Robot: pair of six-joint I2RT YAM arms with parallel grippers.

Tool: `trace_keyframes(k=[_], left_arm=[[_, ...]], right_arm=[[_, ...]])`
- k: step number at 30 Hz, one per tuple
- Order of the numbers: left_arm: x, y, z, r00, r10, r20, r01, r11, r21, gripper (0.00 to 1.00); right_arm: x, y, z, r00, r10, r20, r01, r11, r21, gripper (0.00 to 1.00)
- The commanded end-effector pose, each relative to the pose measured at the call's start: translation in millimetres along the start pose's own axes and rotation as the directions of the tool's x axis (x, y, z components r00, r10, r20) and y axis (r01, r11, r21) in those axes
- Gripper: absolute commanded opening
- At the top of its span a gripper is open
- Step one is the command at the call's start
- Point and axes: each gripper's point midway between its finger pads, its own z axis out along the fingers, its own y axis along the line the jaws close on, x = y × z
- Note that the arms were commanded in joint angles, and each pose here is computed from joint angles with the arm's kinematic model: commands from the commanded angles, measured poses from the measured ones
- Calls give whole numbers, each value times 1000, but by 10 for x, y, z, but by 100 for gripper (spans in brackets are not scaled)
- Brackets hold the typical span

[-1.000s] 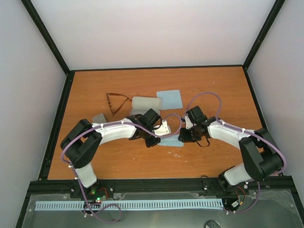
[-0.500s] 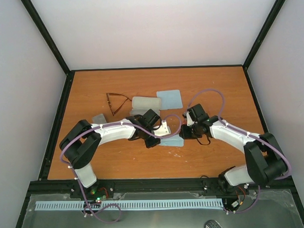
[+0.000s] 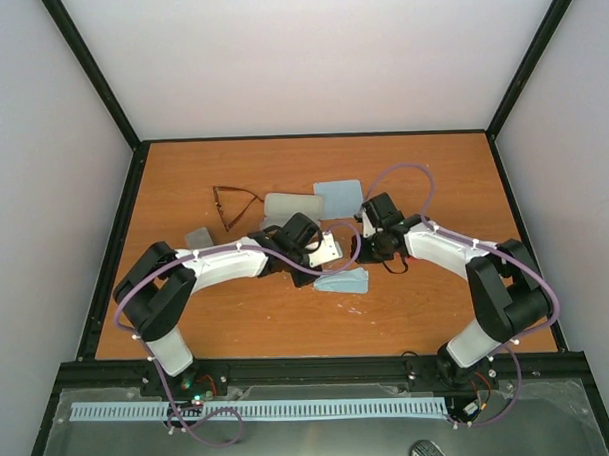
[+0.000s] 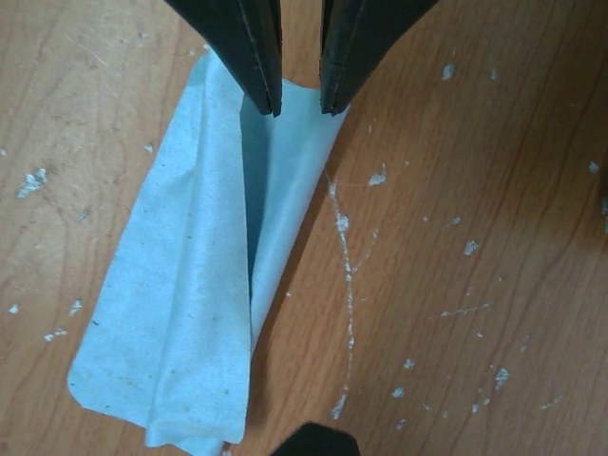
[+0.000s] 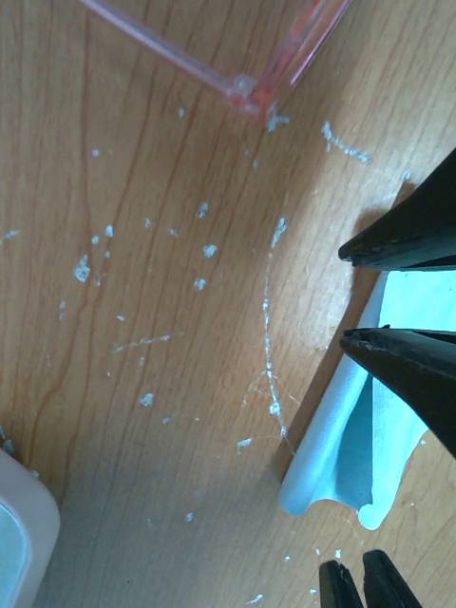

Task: Organize the sunglasses
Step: Fold the glasses cleaning cloth at the center of the board.

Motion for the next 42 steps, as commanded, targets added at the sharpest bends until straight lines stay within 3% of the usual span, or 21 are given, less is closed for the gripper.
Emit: trace_keyframes(k=[1,16,42], left_arm=[[-109,127,76,1000,19,23,-18,999,-41,12],[118,135,355,999,24,-35,-25,999,-47,12],[65,146,396,1000,2,-29,-3,999,-39,12]], right_arm=[[-32,151,58,999,-45,-10,45,999,-27,18],[114,372,251,993,-93,-78,87,993,-78,18],[598,480,604,964,-129,-232,91,982,-168,17]])
